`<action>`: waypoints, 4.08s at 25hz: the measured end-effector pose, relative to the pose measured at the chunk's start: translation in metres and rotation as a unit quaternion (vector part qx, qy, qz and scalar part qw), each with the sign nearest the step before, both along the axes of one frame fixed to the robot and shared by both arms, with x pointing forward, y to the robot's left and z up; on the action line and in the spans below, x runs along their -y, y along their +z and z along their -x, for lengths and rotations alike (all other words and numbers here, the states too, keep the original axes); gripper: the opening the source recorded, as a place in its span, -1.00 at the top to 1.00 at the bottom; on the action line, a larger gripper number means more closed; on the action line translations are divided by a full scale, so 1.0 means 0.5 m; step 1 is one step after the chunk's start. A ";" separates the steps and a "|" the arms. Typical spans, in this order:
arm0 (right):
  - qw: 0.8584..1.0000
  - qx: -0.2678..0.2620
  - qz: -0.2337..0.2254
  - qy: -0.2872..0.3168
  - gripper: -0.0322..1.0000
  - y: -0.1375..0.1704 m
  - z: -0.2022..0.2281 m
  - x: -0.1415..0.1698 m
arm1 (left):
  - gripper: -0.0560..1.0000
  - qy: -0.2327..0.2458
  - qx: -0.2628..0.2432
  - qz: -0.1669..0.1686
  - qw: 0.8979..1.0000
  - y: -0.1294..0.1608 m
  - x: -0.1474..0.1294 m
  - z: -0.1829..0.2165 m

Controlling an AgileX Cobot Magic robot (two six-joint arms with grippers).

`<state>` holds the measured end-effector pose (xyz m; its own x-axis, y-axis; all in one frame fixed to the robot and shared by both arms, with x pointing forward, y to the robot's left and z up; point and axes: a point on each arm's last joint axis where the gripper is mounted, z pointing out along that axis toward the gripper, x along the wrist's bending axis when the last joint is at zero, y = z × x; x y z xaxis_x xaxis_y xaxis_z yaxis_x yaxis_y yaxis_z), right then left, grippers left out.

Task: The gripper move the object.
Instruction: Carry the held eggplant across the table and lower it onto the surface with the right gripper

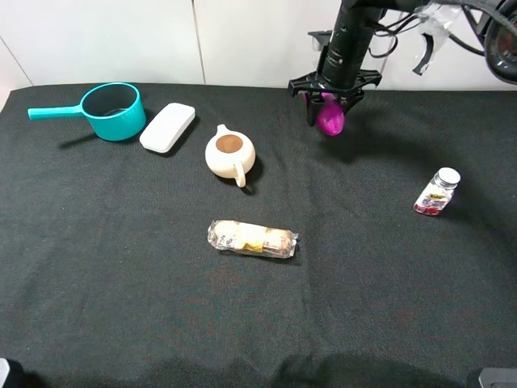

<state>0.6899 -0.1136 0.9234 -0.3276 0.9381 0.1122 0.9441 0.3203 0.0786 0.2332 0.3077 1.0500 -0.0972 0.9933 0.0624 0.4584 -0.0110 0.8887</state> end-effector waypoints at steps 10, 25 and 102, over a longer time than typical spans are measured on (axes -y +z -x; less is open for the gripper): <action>0.999 0.037 -0.019 0.011 0.19 0.087 0.010 0.002 | -0.98 0.000 0.000 0.000 1.000 0.000 0.000 0.000; 0.992 0.111 -0.037 0.043 0.19 0.236 0.064 -0.032 | -0.98 0.000 0.000 0.000 1.000 0.000 0.000 0.000; 0.927 0.074 0.011 0.367 0.19 0.084 0.423 -0.431 | -0.98 0.001 0.000 -0.002 1.000 0.000 -0.001 0.000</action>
<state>0.4783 0.1020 0.9652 -0.8895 0.4569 -0.0015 0.4495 0.8757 0.1761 0.2332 0.3080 1.0501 -0.0995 0.9929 0.0658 0.4586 -0.0130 0.8885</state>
